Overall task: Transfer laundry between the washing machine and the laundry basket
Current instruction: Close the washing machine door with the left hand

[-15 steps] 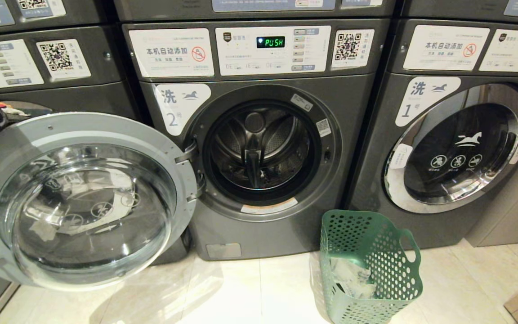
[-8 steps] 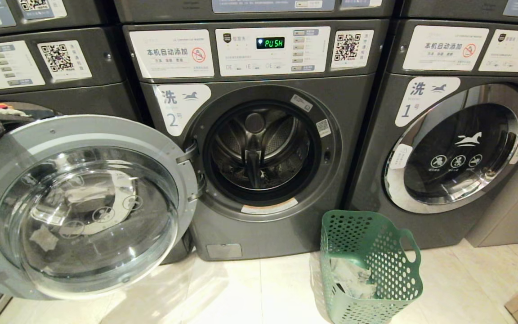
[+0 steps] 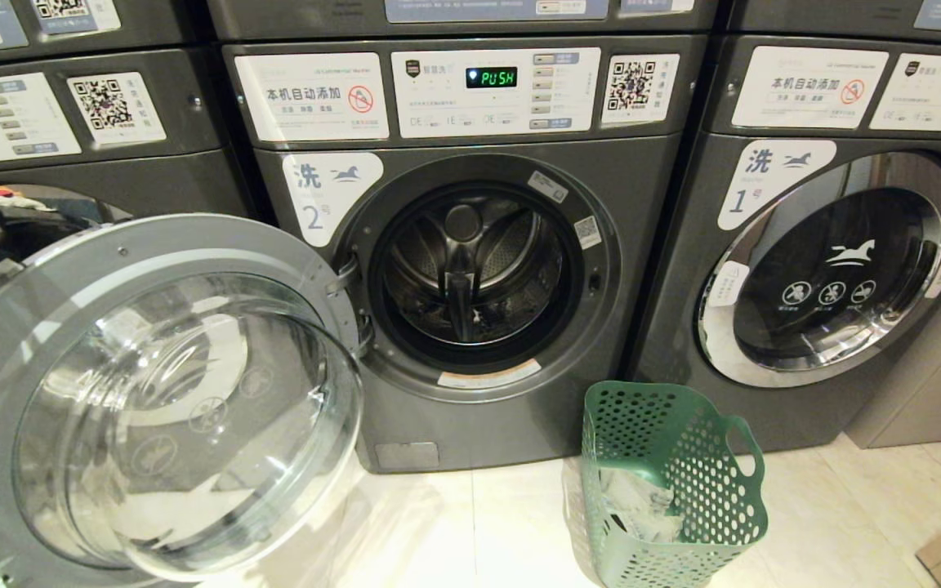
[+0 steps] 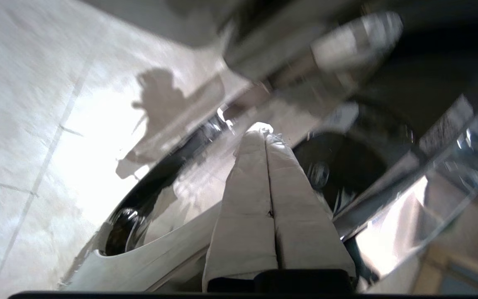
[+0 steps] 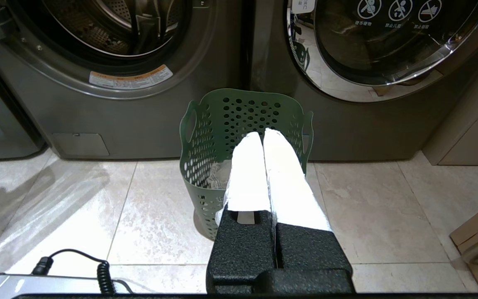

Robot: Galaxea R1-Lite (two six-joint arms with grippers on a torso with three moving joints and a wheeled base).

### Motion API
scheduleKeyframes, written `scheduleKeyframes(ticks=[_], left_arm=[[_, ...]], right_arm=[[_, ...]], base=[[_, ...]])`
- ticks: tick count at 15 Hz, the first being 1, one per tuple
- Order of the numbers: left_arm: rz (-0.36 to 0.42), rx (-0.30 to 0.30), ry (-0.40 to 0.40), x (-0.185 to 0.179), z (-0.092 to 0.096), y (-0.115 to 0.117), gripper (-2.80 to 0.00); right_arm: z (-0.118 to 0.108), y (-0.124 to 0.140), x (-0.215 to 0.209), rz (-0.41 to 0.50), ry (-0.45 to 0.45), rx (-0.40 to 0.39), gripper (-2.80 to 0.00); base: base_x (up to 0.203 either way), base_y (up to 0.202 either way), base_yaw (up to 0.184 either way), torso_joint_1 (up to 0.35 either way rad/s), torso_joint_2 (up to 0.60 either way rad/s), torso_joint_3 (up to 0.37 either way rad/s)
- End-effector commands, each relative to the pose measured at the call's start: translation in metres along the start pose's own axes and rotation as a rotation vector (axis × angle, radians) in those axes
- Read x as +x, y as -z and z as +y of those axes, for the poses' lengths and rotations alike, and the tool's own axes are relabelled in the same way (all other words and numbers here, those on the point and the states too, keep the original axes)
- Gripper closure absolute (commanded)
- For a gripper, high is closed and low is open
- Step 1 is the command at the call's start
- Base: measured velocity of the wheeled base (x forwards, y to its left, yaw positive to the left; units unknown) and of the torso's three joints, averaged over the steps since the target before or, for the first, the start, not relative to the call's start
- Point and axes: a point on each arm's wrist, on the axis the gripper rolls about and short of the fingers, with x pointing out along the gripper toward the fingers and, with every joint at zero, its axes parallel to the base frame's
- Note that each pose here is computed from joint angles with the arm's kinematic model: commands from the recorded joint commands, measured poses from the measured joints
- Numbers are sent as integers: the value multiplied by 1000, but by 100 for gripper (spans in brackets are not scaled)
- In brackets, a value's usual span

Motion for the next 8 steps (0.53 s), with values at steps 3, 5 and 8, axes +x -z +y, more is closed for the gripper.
scheduleKeyframes(ticks=[3,5,8], left_arm=[[66,44,91,-54,-34,31,0],[131,84,144,-69,-51,48,0],[222,146,224,-77,-78,70,0]], right_arm=[[0,0,0,0,-1,1,0],[0,0,0,0,-1,1,0],[0,0,0,-1,-1,3,0]], base=[[0,0,0,0,0,0],[0,0,0,0,0,0],[0,0,0,0,0,0]])
